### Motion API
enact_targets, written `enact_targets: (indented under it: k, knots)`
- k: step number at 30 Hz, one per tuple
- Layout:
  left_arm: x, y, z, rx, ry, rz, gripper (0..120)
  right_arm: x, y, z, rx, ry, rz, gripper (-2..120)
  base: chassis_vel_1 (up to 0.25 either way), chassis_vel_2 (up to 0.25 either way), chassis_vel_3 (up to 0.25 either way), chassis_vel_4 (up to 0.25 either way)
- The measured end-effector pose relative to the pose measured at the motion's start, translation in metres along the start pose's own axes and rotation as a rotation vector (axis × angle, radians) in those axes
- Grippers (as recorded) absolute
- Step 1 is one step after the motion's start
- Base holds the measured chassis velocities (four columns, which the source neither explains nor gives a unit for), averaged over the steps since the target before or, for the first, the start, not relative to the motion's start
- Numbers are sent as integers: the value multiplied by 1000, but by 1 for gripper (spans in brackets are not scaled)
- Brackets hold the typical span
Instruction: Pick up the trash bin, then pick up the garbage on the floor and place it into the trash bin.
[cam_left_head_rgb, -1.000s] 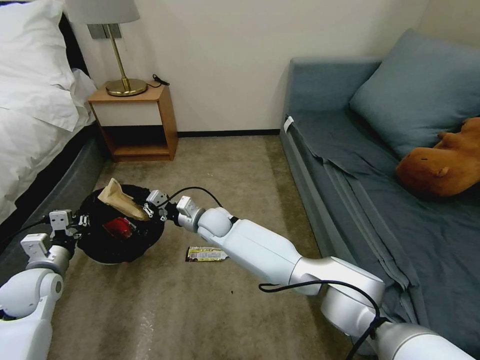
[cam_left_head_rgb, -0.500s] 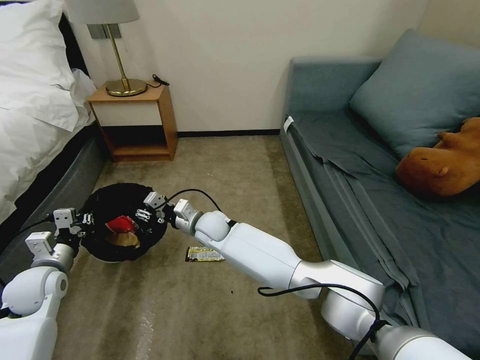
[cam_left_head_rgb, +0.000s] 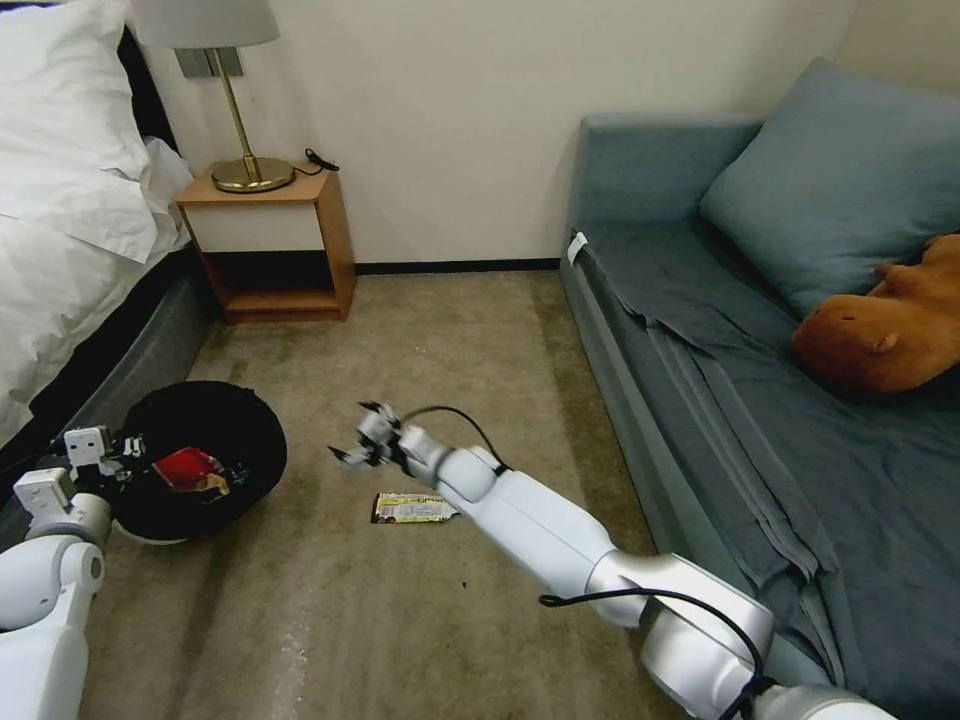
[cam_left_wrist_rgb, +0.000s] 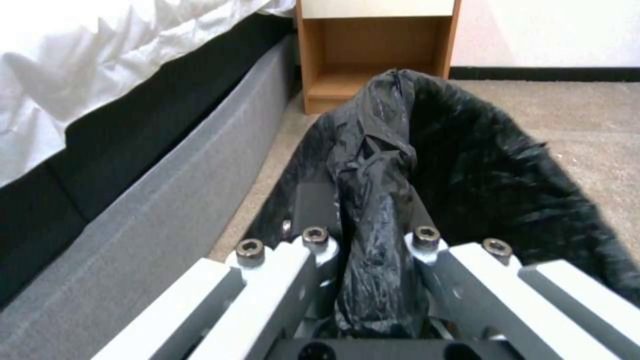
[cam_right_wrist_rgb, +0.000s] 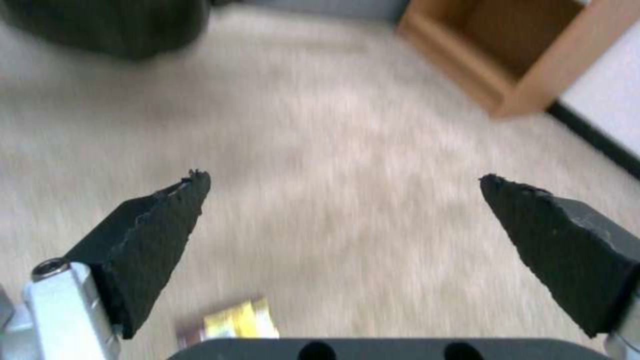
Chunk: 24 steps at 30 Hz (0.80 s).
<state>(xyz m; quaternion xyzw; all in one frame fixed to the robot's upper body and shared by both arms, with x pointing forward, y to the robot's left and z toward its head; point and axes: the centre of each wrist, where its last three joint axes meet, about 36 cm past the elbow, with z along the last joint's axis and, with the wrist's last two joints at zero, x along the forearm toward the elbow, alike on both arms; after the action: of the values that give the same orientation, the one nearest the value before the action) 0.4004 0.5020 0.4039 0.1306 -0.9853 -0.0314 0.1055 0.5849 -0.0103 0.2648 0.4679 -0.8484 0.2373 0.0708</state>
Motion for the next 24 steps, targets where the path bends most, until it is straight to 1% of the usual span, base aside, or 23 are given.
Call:
enact_targets:
  k: [2, 3, 5, 9, 11, 14, 18, 24]
  knots:
    - [0, 0, 0, -1, 0, 0, 6, 2, 0, 7, 6, 17, -1, 100, 0, 0, 0, 0]
    - [0, 0, 0, -3, -1, 1, 6, 6, 2, 19, 20, 47, -7, 100, 0, 0, 0, 0]
    - [0, 0, -2, -7, -3, 2, 6, 10, 3, 32, 31, 82, -13, 100, 0, 0, 0, 0]
    - [1, 1, -4, -11, -6, 4, 6, 12, 4, 39, 35, 102, -15, 100, 0, 0, 0, 0]
    - [2, 1, -8, -15, -16, 9, 6, 20, 2, 57, 48, 154, -12, 100, 0, 0, 0, 0]
    - [2, -2, -12, -16, -24, 17, 6, 25, 1, 67, 51, 188, -10, 100, 0, 0, 0, 0]
    - [2, -7, -15, -18, -33, 31, 6, 28, 3, 75, 50, 228, -13, 100, 0, 0, 0, 0]
    - [2, -12, -16, -16, -36, 43, 6, 30, 5, 80, 43, 253, -27, 100, 0, 0, 0, 0]
